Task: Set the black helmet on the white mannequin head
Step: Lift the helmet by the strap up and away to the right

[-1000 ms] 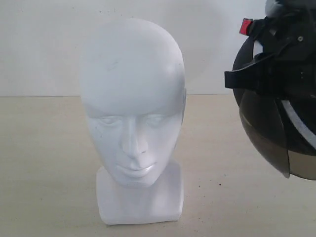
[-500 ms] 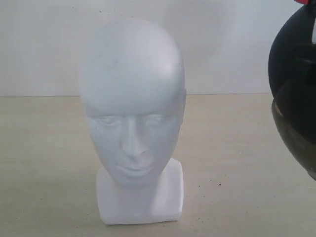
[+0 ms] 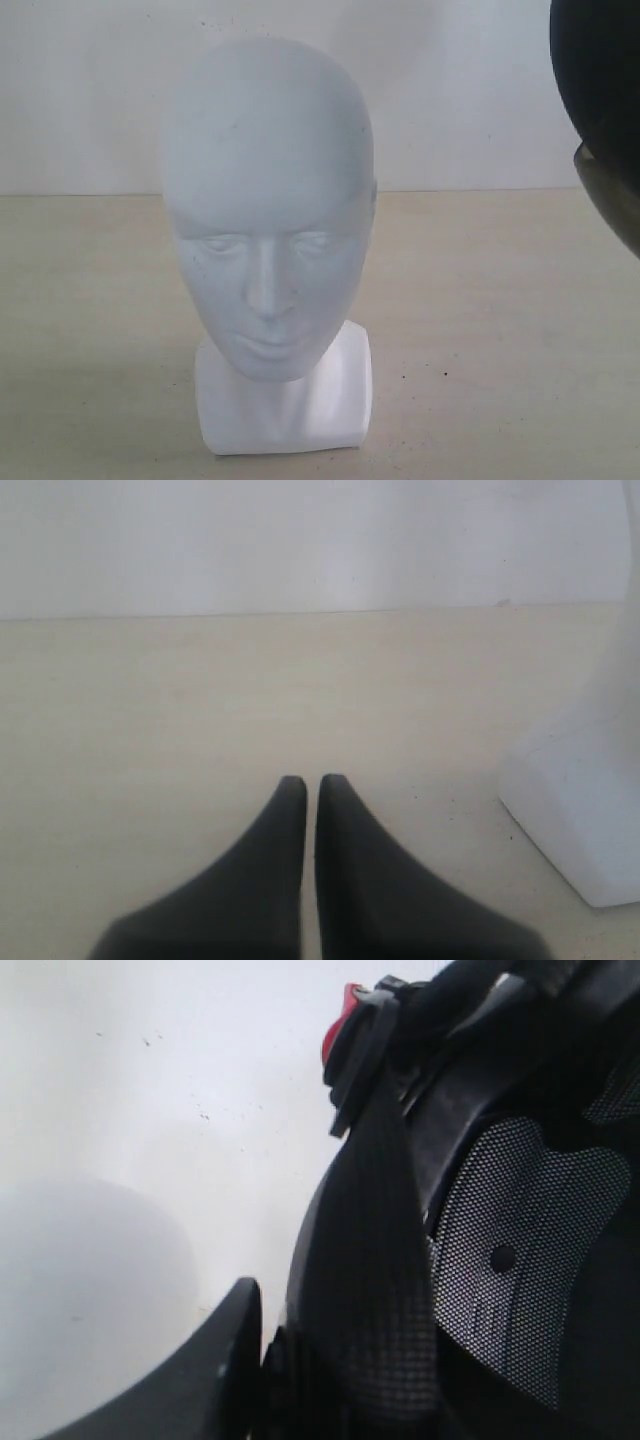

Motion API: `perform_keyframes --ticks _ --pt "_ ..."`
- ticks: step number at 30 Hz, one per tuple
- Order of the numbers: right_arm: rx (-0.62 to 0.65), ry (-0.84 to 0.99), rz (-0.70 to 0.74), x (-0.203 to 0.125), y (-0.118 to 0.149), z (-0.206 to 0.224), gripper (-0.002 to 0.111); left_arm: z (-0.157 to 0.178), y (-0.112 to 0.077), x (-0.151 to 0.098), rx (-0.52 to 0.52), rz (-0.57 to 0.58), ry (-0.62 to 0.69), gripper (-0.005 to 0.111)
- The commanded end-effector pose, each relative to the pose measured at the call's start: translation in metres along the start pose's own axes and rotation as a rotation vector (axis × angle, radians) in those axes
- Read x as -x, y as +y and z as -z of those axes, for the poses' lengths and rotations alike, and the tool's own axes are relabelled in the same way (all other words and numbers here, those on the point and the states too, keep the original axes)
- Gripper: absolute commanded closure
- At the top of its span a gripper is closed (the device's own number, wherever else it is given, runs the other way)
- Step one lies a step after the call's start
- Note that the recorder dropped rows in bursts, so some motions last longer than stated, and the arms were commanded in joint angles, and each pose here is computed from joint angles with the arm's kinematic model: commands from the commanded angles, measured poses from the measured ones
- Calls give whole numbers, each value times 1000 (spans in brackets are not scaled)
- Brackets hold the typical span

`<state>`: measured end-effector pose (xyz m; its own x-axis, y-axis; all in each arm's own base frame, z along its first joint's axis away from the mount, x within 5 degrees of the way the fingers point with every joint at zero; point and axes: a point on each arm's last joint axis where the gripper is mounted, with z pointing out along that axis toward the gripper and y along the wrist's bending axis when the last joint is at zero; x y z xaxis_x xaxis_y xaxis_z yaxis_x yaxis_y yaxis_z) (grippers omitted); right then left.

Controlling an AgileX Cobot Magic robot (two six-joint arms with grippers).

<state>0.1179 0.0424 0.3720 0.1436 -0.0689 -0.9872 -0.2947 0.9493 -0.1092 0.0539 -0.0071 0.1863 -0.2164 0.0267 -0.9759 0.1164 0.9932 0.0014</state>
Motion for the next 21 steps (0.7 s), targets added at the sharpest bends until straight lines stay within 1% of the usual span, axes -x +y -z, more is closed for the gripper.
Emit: perform_keyframes --ticks 1,4,7,9,11,12,14,15,19,21 --pt "13 -111 126 21 -2 20 108 0 0 -1 0 8 -2 102" --pt "-9 -140 139 24 -4 28 108 0 0 -1 0 8 -2 102" --pt "6 -163 152 28 -4 33 108 0 0 -1 0 8 -2 102" --pt "-1 -183 185 33 -5 36 108 0 0 -1 0 8 -2 102" --pt "20 -207 220 40 -3 38 108 0 0 -1 0 8 -2 102" --pt "36 -226 261 45 -2 39 108 0 0 -1 0 8 -2 102" --pt "62 -269 387 56 1 43 108 0 0 -1 0 8 -2 102" --pt "67 -290 417 61 2 45 108 0 0 -1 0 8 -2 102" --pt "46 -349 409 75 0 49 108 0 0 -1 0 8 -2 102" --pt "39 -359 413 76 -1 50 108 0 0 -1 0 8 -2 102"
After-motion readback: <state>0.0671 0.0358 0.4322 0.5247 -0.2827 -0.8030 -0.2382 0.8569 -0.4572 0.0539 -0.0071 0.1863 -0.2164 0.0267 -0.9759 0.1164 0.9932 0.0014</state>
